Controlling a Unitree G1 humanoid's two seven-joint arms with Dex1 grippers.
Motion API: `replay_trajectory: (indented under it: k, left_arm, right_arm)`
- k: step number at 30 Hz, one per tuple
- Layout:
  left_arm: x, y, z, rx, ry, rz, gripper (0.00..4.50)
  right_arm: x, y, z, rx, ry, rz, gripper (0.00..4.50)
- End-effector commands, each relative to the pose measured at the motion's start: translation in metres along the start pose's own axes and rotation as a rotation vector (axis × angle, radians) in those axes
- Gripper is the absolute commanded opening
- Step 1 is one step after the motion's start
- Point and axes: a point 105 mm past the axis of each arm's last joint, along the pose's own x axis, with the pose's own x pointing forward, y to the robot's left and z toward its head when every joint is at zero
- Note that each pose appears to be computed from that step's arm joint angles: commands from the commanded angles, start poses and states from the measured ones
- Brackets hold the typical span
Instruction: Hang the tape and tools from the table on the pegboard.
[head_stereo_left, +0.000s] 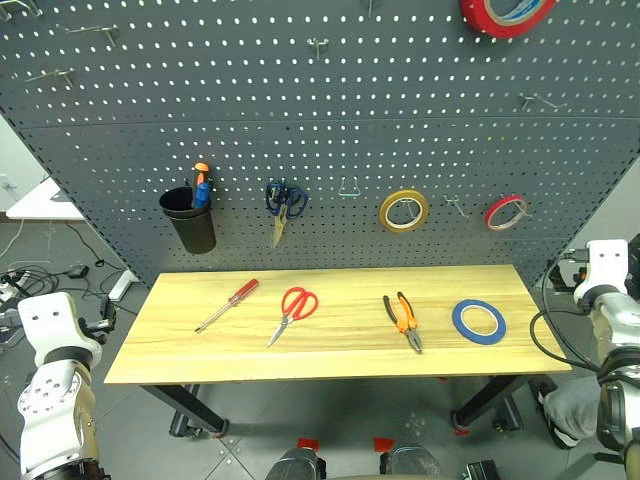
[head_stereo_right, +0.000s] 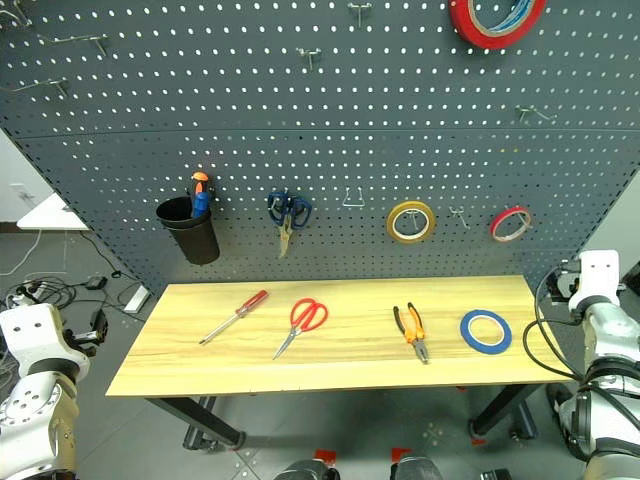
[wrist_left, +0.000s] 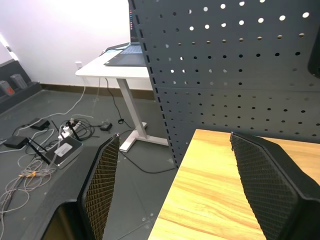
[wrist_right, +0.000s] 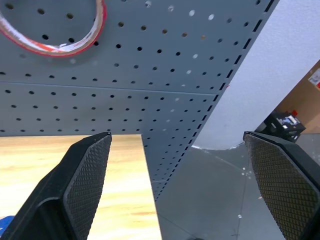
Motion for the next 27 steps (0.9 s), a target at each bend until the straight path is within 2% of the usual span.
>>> replay_trajectory:
  k: [1,6,9,15,19,21,25,27]
  left_arm:
    - [0.000,0.003,0.023,0.063,-0.085,0.008,3.72]
    - [-0.004,0.003,0.012,0.092,-0.047,0.016,3.72]
    - [-0.009,-0.005,0.006,0.000,-0.030,-0.020,3.72]
    - [-0.018,-0.021,0.000,-0.056,0.031,-0.055,3.72]
    - [-0.018,-0.039,0.014,-0.097,-0.026,-0.103,3.72]
    - [-0.016,-0.052,0.020,-0.025,-0.015,-0.134,3.72]
    - [-0.022,-0.103,0.048,0.015,-0.077,-0.457,3.72]
    - [-0.028,-0.120,0.059,0.106,-0.122,-0.573,3.72]
  right_arm:
    - [0.002,0.001,0.021,-0.006,-0.078,0.012,4.50]
    - [0.004,0.026,0.020,-0.025,-0.081,0.131,4.50]
    - [0.002,0.046,0.016,-0.057,-0.074,0.237,4.50]
    - [-0.012,0.081,0.010,-0.122,-0.066,0.443,4.50]
    - [-0.022,0.099,0.007,-0.163,-0.042,0.526,4.50]
    - [-0.028,0.109,0.007,-0.161,-0.031,0.568,4.50]
    - [-0.039,0.122,0.007,-0.223,0.028,0.632,4.50]
    - [-0.045,0.128,0.006,-0.263,0.051,0.671,4.50]
